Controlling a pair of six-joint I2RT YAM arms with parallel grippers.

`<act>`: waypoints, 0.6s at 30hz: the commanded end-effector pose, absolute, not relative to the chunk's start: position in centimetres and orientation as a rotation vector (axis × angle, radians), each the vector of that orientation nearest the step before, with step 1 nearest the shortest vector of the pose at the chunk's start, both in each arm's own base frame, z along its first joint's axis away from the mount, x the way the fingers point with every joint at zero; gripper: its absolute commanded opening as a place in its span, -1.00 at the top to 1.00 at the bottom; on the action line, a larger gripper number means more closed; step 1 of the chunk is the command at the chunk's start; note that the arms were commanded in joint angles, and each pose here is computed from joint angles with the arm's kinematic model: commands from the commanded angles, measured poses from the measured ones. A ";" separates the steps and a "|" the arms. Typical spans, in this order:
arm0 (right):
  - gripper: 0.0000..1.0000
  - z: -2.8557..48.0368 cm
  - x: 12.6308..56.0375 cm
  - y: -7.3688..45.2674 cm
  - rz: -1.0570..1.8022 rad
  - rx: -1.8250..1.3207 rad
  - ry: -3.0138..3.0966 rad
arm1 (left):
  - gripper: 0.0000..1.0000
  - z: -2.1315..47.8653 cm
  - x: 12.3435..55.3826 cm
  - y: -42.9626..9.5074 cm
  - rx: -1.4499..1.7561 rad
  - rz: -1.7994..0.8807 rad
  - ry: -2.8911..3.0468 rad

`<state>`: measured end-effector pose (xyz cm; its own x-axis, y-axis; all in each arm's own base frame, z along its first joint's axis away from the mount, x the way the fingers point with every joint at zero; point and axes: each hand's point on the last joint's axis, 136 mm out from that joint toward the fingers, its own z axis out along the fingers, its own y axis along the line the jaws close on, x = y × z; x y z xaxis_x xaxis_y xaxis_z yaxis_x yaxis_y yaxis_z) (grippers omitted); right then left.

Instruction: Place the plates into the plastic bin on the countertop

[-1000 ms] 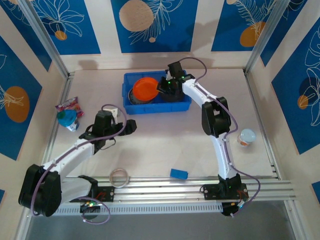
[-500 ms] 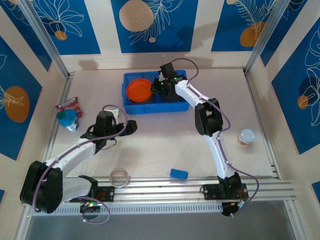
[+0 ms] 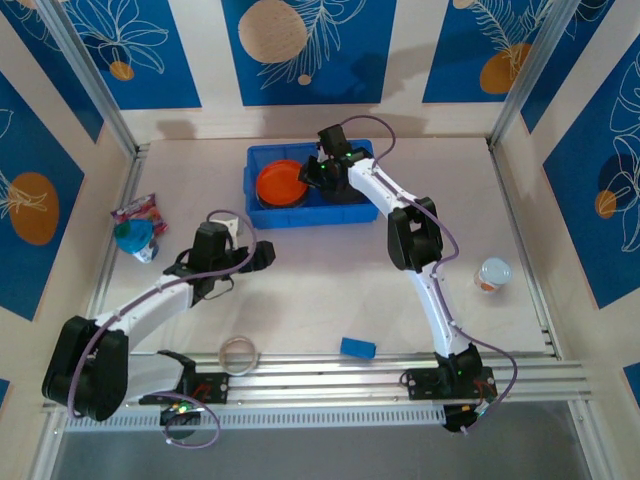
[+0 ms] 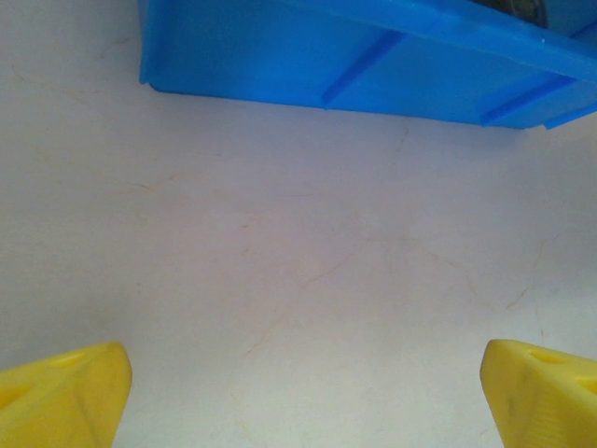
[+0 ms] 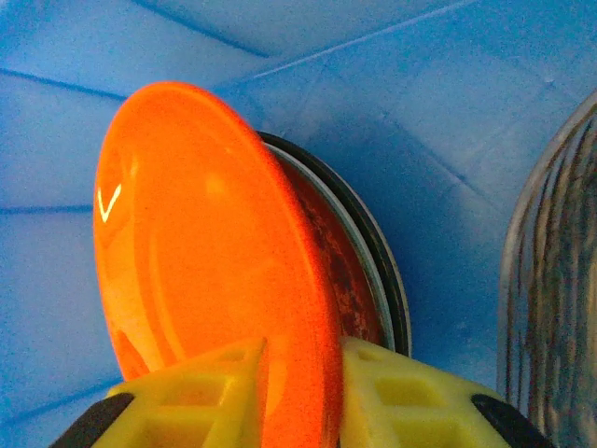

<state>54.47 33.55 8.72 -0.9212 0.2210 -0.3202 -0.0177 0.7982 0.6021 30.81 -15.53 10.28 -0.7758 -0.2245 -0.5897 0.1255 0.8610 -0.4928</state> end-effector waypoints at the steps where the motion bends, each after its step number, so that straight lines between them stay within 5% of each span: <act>1: 0.43 10.2 54.2 33.8 0.850 0.116 2.598 | -0.92 11.0 31.5 -15.9 -0.069 -0.722 2.333; 18: 0.34 11.3 53.4 32.2 0.669 0.060 2.609 | -0.92 11.6 32.4 -16.3 -0.052 -0.722 2.317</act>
